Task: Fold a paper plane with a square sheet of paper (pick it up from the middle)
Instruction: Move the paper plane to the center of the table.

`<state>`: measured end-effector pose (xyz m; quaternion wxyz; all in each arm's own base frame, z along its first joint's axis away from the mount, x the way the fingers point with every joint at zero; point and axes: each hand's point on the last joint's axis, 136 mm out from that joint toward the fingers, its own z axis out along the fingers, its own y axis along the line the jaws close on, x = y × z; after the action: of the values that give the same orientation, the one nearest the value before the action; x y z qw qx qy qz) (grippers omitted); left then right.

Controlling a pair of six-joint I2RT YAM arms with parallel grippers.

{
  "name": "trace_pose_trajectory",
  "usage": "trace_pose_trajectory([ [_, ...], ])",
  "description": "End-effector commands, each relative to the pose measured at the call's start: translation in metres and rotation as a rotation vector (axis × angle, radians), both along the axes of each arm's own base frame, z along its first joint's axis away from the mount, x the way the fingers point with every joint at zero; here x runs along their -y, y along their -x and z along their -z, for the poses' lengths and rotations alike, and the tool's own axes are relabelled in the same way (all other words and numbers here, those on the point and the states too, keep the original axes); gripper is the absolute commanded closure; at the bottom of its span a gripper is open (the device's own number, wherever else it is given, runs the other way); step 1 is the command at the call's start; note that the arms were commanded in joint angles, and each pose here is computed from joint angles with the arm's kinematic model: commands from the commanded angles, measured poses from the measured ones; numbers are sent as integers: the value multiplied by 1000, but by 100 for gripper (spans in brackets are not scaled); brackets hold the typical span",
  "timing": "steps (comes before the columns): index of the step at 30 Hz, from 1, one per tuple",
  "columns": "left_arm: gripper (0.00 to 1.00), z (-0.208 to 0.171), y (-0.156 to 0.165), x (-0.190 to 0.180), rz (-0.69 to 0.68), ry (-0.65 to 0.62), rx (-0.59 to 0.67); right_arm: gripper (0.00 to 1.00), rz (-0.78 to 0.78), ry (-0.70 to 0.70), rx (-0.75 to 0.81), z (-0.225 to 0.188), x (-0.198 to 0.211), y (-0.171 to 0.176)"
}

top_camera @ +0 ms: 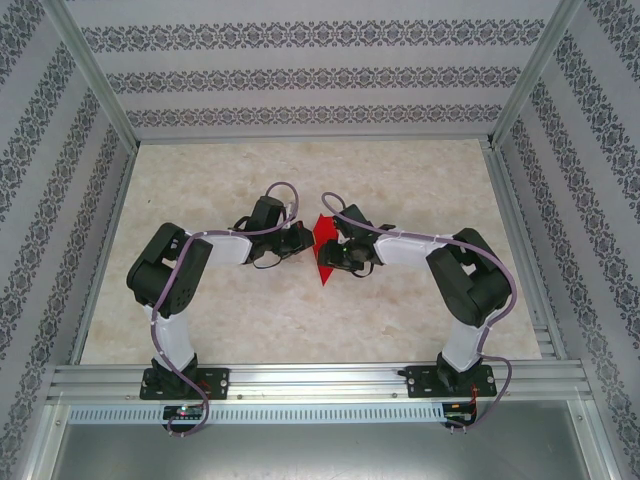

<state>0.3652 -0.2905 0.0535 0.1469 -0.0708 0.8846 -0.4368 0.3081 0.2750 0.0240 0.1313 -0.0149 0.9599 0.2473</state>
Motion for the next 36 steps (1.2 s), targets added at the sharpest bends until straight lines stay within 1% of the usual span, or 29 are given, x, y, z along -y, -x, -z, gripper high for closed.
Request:
trace_pose_trajectory([
  [1, 100, -20, -6, -1, -4, 56, 40, 52, -38, -75, 49, -14, -12, 1],
  [6, 100, -17, -5, -4, 2, 52, 28, 48, -71, -125, 76, -20, -19, 3],
  [16, 100, -11, -3, -3, 13, 52, 9, 48, -77, -130, 88, -22, -22, -1],
  [21, 100, -12, -3, -3, 15, 52, 8, 54, -47, -74, 75, -14, -15, -4],
  [27, 100, -10, -3, -4, 14, 48, 6, 67, -24, -24, 64, -10, -8, -6],
  [36, 100, -10, -3, -6, 9, 45, 3, 76, -3, 6, 62, -11, -6, -11],
])
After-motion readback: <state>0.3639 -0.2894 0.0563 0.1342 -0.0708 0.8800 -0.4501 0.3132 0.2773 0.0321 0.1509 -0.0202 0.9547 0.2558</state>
